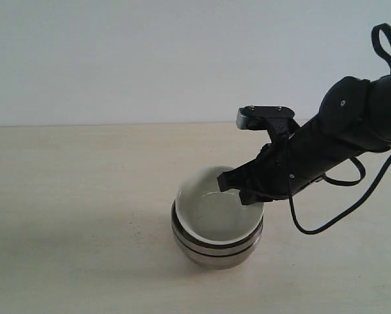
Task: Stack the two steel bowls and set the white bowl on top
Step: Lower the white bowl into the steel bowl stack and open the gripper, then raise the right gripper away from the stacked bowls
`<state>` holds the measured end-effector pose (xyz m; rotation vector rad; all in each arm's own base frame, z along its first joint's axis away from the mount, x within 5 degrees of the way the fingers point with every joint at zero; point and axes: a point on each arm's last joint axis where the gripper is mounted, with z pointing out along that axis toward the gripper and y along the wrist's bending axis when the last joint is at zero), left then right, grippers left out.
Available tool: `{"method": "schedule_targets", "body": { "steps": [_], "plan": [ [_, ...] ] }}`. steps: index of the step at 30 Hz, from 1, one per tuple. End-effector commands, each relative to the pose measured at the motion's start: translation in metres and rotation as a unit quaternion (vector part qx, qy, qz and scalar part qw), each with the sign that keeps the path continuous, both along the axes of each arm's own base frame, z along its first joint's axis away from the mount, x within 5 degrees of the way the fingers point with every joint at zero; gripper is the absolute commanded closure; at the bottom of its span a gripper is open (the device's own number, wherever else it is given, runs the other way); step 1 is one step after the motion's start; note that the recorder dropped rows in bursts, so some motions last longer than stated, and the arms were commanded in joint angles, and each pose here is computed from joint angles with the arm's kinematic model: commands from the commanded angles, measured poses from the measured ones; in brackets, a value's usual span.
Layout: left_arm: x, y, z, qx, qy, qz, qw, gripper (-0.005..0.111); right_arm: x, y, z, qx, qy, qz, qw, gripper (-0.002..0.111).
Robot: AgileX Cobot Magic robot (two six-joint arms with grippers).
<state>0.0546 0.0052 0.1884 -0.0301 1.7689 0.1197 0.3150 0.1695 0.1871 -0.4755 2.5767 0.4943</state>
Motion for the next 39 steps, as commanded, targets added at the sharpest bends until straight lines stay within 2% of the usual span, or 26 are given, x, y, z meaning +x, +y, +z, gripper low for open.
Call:
{"method": "schedule_targets", "body": {
  "steps": [1, 9, 15, 24, 33, 39],
  "plan": [
    [0.000, 0.000, 0.000, -0.007, -0.004, 0.001, 1.000, 0.103, 0.001, -0.001, 0.003, -0.003, -0.005, -0.004, 1.000, 0.108],
    [0.000, 0.000, 0.000, -0.007, -0.004, 0.001, 1.000, 0.103, 0.001, 0.000, 0.002, -0.003, -0.001, -0.003, 1.000, 0.105],
    [0.000, 0.000, 0.000, -0.007, -0.004, 0.001, 1.000, 0.103, 0.000, 0.000, 0.002, -0.001, 0.000, -0.005, 1.000, 0.079],
    [0.000, 0.000, 0.000, -0.007, -0.004, 0.001, 1.000, 0.103, 0.004, 0.000, 0.004, -0.001, -0.020, -0.007, 1.000, 0.080],
    [0.000, 0.000, 0.000, -0.007, -0.004, 0.001, 1.000, 0.103, 0.015, 0.009, 0.033, 0.012, -0.036, 0.024, 0.999, 0.080],
    [0.000, 0.000, 0.000, -0.007, -0.004, 0.001, 1.000, 0.103, 0.017, 0.010, 0.036, 0.009, -0.045, 0.031, 0.998, 0.080]
  ]
}}
